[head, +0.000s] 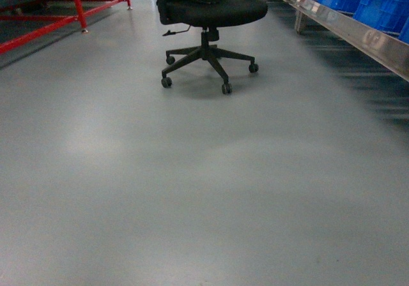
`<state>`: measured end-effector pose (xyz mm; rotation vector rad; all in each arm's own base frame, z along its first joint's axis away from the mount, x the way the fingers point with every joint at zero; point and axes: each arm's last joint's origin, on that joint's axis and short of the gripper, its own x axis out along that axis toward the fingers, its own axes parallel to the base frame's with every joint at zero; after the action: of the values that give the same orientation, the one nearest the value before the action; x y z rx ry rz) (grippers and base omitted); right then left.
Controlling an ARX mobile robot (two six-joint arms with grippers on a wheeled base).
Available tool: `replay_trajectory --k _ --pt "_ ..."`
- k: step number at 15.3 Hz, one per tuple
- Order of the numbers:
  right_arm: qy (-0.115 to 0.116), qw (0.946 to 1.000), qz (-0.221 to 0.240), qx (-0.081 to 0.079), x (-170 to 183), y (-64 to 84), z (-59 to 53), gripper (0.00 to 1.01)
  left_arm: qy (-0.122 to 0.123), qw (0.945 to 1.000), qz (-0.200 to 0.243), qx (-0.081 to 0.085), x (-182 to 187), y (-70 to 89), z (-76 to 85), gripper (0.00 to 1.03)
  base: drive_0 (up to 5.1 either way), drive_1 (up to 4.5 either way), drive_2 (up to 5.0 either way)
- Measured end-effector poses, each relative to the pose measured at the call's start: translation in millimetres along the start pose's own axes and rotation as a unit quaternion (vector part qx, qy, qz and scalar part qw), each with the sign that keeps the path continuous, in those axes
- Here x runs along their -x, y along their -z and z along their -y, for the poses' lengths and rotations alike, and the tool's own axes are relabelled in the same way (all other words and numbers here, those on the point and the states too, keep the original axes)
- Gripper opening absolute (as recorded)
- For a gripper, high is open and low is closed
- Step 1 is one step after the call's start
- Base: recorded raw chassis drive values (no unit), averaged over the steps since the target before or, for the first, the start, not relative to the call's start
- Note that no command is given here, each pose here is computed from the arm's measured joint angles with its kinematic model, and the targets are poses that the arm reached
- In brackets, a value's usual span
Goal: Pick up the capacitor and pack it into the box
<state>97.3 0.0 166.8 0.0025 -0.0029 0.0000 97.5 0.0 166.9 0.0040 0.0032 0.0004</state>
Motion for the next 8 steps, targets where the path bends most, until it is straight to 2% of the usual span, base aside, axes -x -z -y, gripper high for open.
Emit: replay_trajectory --k 8 --pt "0.0 1.0 0.0 0.0 0.0 0.0 0.0 0.98 0.0 1.0 0.0 0.0 0.0 0.1 0.0 0.42 -5.0 2.47 2.5"
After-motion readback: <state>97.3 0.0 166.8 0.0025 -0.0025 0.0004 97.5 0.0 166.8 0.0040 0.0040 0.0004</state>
